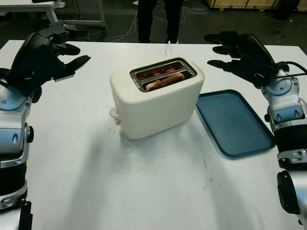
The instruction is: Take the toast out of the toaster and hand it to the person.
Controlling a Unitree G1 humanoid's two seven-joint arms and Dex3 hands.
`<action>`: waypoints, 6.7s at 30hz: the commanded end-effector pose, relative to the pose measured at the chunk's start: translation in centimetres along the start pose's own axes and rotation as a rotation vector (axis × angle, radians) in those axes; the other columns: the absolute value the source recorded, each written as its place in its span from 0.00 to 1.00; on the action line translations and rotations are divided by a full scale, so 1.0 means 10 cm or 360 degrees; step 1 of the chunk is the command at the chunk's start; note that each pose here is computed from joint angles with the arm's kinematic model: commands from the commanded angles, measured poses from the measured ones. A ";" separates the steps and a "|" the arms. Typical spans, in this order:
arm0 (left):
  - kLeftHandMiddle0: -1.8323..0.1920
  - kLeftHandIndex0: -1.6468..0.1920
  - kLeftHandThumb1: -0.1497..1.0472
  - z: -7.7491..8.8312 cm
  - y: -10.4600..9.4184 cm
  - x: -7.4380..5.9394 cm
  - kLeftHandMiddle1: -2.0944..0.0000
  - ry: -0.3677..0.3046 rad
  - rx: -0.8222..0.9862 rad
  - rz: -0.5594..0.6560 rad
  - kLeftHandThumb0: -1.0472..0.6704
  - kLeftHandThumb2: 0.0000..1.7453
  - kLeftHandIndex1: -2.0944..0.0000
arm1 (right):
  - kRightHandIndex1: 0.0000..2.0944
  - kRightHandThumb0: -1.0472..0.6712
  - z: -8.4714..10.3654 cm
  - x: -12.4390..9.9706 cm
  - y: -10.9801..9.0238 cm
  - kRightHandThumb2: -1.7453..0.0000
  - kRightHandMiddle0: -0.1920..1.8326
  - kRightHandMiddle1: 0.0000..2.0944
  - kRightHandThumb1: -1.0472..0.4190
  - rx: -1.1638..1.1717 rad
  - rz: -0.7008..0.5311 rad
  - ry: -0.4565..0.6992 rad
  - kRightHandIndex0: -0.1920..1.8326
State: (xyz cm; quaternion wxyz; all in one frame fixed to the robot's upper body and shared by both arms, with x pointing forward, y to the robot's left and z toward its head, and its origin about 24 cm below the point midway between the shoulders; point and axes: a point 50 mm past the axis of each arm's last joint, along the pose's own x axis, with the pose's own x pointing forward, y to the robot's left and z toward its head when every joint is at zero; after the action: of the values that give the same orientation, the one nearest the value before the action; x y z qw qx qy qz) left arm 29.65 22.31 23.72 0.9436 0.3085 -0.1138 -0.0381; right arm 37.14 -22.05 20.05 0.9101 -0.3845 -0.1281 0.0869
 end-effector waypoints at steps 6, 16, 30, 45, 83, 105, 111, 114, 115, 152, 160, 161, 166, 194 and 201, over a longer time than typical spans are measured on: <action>0.85 0.73 0.86 0.04 -0.01 0.01 0.52 -0.0051 -0.0008 0.0010 0.37 0.19 0.74 | 0.00 0.40 -0.02 -0.01 -0.01 0.94 0.38 0.00 0.09 0.0024 -0.0013 0.0001 0.42; 0.82 0.71 0.81 0.06 0.06 -0.02 0.50 -0.0104 0.0018 0.0098 0.42 0.23 0.71 | 0.00 0.41 -0.02 0.00 0.00 0.93 0.37 0.00 0.09 0.0041 -0.0004 0.0003 0.42; 0.81 0.70 0.79 0.06 0.04 -0.02 0.51 -0.0090 0.0002 0.0084 0.43 0.26 0.71 | 0.01 0.43 0.00 -0.01 0.00 0.93 0.38 0.00 0.09 -0.0016 -0.0006 -0.0005 0.42; 0.81 0.70 0.79 0.03 0.02 -0.02 0.51 -0.0062 0.0002 0.0046 0.41 0.27 0.70 | 0.00 0.41 -0.01 -0.01 0.01 0.92 0.38 0.00 0.09 -0.0006 0.0007 -0.0002 0.42; 0.84 0.74 0.78 0.01 0.02 -0.04 0.50 -0.0046 -0.0041 0.0040 0.42 0.27 0.68 | 0.00 0.41 0.00 -0.03 0.00 0.92 0.37 0.00 0.09 -0.0020 0.0009 -0.0011 0.41; 0.84 0.75 0.79 0.01 0.02 -0.04 0.49 -0.0042 -0.0020 0.0026 0.43 0.27 0.66 | 0.00 0.39 -0.02 -0.03 0.01 0.92 0.38 0.00 0.09 -0.0027 0.0010 -0.0009 0.42; 0.84 0.75 0.79 0.01 0.01 -0.04 0.49 -0.0036 -0.0036 0.0029 0.43 0.27 0.66 | 0.00 0.41 -0.02 -0.03 0.01 0.91 0.38 0.00 0.09 -0.0053 0.0015 -0.0007 0.42; 0.84 0.75 0.79 0.01 0.01 -0.04 0.49 -0.0040 -0.0035 0.0033 0.43 0.27 0.66 | 0.00 0.43 -0.02 -0.03 0.01 0.91 0.38 0.00 0.09 -0.0040 0.0015 0.0001 0.41; 0.84 0.75 0.79 0.01 0.01 -0.04 0.49 -0.0037 -0.0038 0.0033 0.43 0.27 0.66 | 0.00 0.43 -0.02 -0.03 0.01 0.92 0.38 0.00 0.09 -0.0041 0.0014 0.0000 0.41; 0.86 0.77 0.78 -0.01 0.00 -0.03 0.47 -0.0043 -0.0032 -0.0003 0.42 0.30 0.64 | 0.00 0.42 -0.05 -0.02 0.02 0.91 0.39 0.00 0.09 -0.0090 0.0025 0.0014 0.43; 0.86 0.78 0.77 0.00 0.00 -0.01 0.47 -0.0035 -0.0094 -0.0007 0.43 0.30 0.64 | 0.01 0.43 -0.03 -0.01 0.01 0.92 0.39 0.00 0.09 -0.0104 0.0020 -0.0002 0.44; 0.86 0.78 0.77 0.00 0.00 -0.01 0.47 -0.0037 -0.0087 -0.0007 0.42 0.31 0.63 | 0.00 0.44 -0.02 -0.01 0.01 0.92 0.39 0.00 0.09 -0.0096 0.0022 0.0000 0.43; 0.86 0.77 0.75 -0.01 0.00 0.00 0.47 -0.0040 -0.0105 -0.0002 0.41 0.31 0.63 | 0.00 0.45 -0.02 -0.01 0.02 0.92 0.39 0.00 0.09 -0.0097 0.0023 0.0002 0.43; 0.87 0.79 0.75 -0.01 -0.01 -0.01 0.47 -0.0039 -0.0107 0.0002 0.45 0.33 0.63 | 0.00 0.43 -0.05 0.01 0.05 0.94 0.39 0.00 0.09 -0.0064 0.0023 0.0035 0.42; 0.86 0.78 0.75 -0.01 0.00 -0.02 0.47 -0.0046 -0.0075 0.0008 0.44 0.33 0.63 | 0.00 0.43 -0.05 -0.01 0.03 0.93 0.39 0.00 0.09 -0.0116 0.0015 0.0029 0.43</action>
State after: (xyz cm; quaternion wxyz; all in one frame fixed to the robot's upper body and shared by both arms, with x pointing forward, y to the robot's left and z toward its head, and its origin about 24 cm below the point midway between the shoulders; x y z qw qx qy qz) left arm 29.56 22.45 23.34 0.9515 0.2815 -0.1162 -0.0432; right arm 37.23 -22.20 18.87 0.9007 -0.4111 -0.1095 0.0883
